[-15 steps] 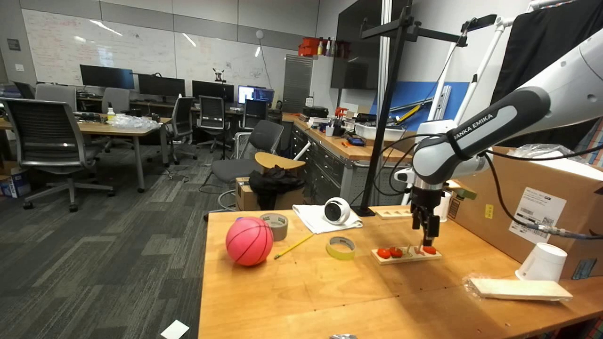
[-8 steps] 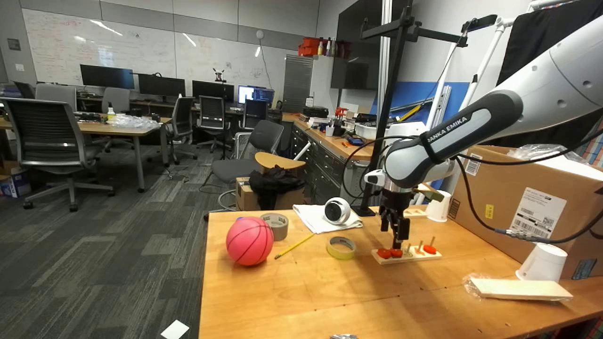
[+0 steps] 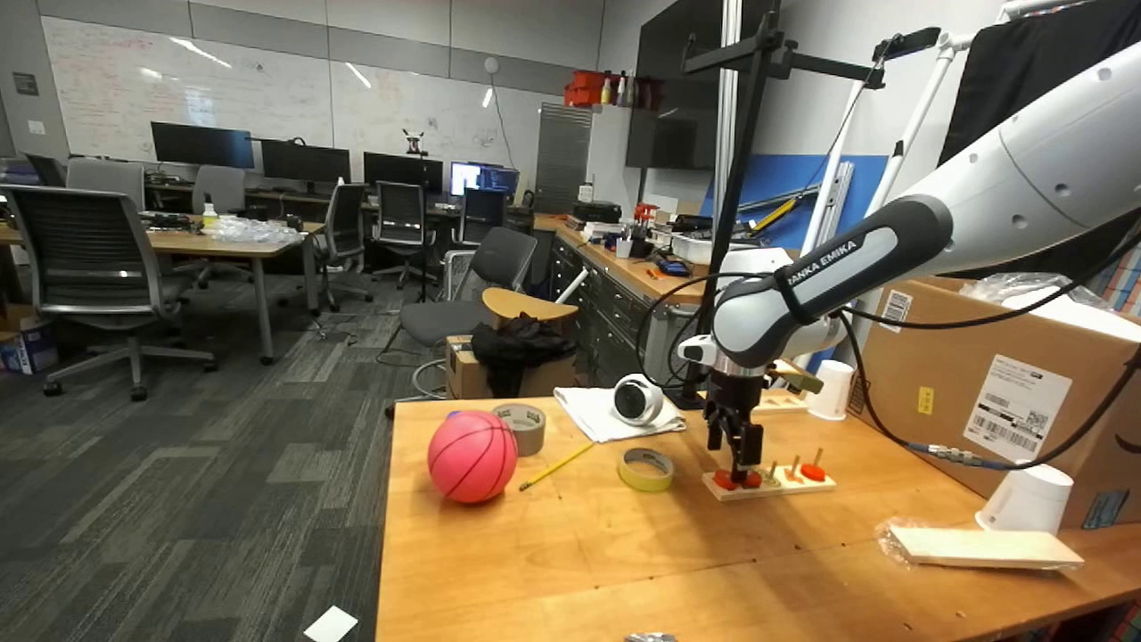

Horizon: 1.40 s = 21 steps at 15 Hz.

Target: Move one right block to the first right position, then the left block, then the remaining block to the first right position

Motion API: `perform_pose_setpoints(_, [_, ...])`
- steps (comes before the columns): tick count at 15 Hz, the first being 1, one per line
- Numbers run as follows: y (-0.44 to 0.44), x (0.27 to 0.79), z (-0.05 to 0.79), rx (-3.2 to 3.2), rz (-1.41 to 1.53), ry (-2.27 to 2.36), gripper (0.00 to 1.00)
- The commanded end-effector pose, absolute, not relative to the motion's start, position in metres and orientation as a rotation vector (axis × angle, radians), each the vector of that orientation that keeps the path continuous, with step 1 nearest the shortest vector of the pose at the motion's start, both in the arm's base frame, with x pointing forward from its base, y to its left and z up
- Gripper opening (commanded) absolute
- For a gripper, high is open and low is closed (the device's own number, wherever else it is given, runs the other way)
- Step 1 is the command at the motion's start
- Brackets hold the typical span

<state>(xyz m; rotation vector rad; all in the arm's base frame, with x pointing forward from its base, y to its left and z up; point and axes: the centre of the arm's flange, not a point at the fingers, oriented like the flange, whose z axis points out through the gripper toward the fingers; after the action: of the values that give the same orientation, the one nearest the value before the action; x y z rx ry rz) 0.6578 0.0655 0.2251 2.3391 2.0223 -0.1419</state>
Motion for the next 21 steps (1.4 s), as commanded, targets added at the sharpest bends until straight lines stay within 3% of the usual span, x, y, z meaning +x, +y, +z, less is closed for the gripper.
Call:
perform_pose_setpoints(1, [0.065, 0.665, 0.236, 2.339, -0.127, 2.033, 1.00])
perform_pose_setpoints(5, [0.065, 0.658, 0.241, 2.335, -0.113, 2.027, 0.99])
perform_pose_setpoints(10, [0.063, 0.646, 0.238, 2.337, -0.108, 2.028, 0.89])
perform_pose_setpoints(15, [0.065, 0.635, 0.233, 2.338, -0.117, 2.033, 0.92])
perform_pose_setpoints(21, [0.067, 0.629, 0.236, 2.332, -0.125, 2.033, 0.88])
